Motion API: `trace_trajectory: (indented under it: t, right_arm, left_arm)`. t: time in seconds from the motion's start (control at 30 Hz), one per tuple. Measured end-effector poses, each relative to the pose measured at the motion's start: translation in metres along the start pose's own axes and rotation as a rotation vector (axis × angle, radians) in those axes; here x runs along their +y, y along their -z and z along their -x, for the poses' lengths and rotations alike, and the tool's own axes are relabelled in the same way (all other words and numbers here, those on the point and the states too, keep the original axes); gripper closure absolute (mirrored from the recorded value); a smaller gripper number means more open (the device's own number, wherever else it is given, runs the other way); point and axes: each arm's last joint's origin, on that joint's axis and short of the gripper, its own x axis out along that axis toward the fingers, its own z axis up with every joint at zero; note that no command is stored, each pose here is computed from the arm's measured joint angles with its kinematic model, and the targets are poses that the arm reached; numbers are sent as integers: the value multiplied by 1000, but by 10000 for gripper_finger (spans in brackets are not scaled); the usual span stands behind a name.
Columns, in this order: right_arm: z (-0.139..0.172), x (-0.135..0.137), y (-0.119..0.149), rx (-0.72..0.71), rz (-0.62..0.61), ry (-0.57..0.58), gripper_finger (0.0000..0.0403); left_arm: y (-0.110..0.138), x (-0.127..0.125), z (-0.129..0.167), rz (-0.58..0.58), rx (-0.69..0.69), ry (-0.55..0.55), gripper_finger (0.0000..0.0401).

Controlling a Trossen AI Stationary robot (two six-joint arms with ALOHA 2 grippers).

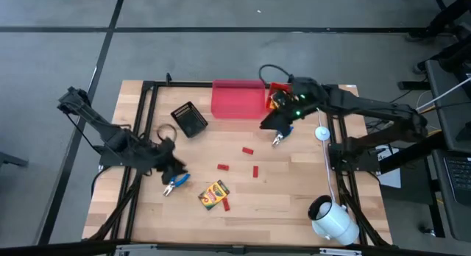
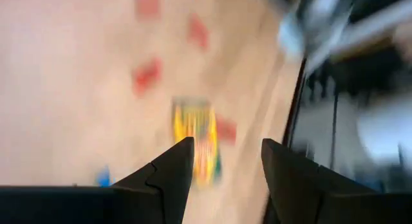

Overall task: Pick & Place School Supplies
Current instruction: Put the yellow crayon box into the red bin

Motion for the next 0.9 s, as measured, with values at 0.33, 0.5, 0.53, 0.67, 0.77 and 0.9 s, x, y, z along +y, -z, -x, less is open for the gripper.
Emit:
trace_trajectory:
  t: [0.33, 0.5, 0.53, 0.67, 0.77, 0.9]
  right_arm:
    - [-47, 49, 61, 71, -153, -101, 278]
    - [-88, 37, 93, 119, -301, 32, 278]
    - [-100, 34, 99, 115, -319, 30, 278]
    - [-146, 16, 113, 50, -399, -73, 278]
    - [-181, -13, 127, 121, -466, -33, 278]
    - [-208, -35, 139, 200, -525, -51, 278]
  left_arm:
    - [-8, -3, -31, -67, 198, 50, 221]
    - [-31, -17, -20, -68, -68, 205, 221]
    - [-33, -18, -15, -73, -116, 214, 221]
    - [-33, -13, 3, -96, -196, 190, 221]
    - [-30, -13, 12, -92, -186, 217, 221]
    - [-24, -15, 20, -95, -171, 264, 221]
